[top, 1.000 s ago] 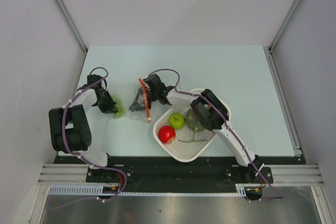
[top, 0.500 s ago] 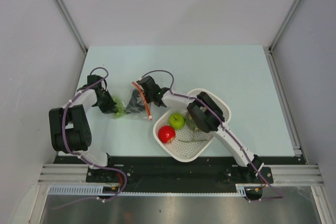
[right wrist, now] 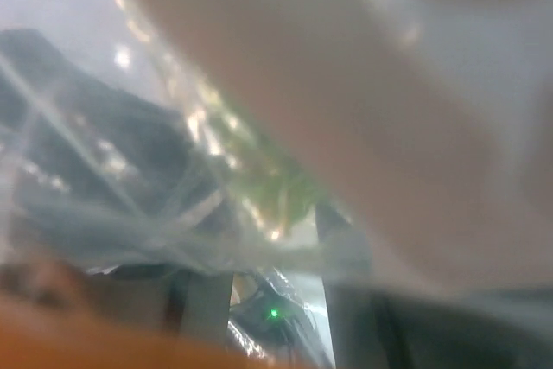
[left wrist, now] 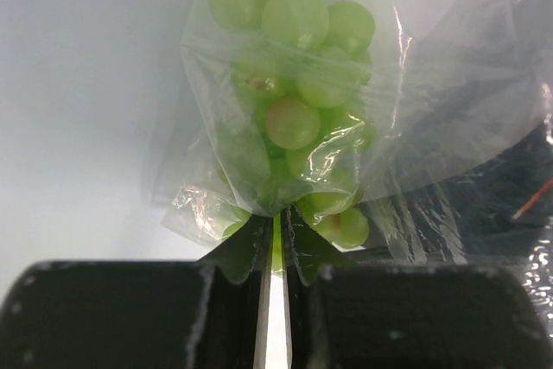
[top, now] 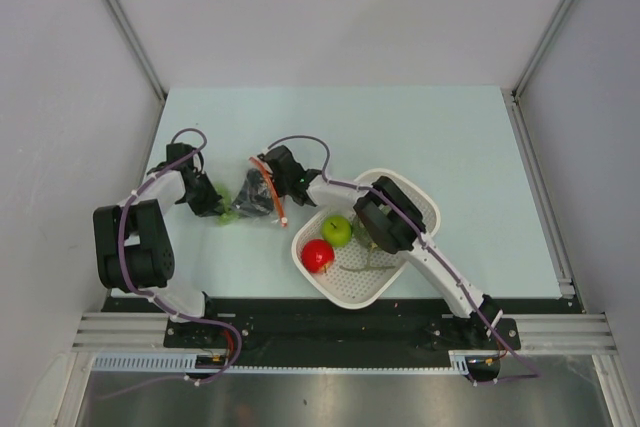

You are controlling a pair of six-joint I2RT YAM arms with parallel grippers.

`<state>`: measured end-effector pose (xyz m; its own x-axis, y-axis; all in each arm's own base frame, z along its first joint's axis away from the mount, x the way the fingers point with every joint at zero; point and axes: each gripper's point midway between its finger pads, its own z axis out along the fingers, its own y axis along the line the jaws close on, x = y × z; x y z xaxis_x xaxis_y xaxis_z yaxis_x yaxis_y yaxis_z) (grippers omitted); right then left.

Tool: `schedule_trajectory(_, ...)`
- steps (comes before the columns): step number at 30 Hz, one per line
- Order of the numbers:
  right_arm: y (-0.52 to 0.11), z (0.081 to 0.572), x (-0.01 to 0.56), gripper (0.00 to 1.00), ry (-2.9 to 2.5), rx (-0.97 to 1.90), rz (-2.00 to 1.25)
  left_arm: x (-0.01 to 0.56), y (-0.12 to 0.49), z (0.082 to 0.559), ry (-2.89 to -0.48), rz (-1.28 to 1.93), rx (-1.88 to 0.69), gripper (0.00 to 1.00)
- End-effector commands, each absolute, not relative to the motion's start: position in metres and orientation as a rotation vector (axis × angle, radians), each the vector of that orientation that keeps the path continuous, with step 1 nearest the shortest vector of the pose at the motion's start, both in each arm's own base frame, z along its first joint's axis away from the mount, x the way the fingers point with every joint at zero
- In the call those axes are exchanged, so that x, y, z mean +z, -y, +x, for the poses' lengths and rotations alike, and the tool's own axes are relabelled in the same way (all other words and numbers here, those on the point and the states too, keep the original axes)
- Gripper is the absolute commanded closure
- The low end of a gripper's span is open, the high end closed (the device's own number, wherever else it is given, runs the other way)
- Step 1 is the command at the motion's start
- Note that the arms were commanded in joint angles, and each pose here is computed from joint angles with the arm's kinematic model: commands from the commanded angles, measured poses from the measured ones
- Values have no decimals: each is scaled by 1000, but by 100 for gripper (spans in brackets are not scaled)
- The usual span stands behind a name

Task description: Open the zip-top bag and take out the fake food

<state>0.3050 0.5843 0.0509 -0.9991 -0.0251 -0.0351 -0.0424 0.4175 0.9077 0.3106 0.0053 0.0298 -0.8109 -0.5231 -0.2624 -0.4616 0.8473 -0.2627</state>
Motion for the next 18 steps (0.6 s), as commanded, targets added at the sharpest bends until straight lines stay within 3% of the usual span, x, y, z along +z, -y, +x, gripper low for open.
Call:
schedule_trajectory(1,-600,293,53,56,-2608,1770,-100,19,1,298,-2748,-724,-268,89)
schedule_trajectory(3,-601,293,51,61,-2608,1775,-92,19,3,298,-2749,-719,-272,89)
schedule_trajectory(5,-600,295,53,73,-2605,1778,-92,20,1,297,-2750,-719,-258,89)
schedule_trajectory(8,-593,299,58,89,-2619,1710,-93,26,-5,297,-2730,-723,-222,74)
schedule_trajectory(12,-567,314,78,96,-2634,1600,-43,44,-19,301,-2645,-748,-159,62)
schedule_trajectory(18,-559,321,118,98,-2573,1589,-54,40,-28,295,-2624,-879,-170,82)
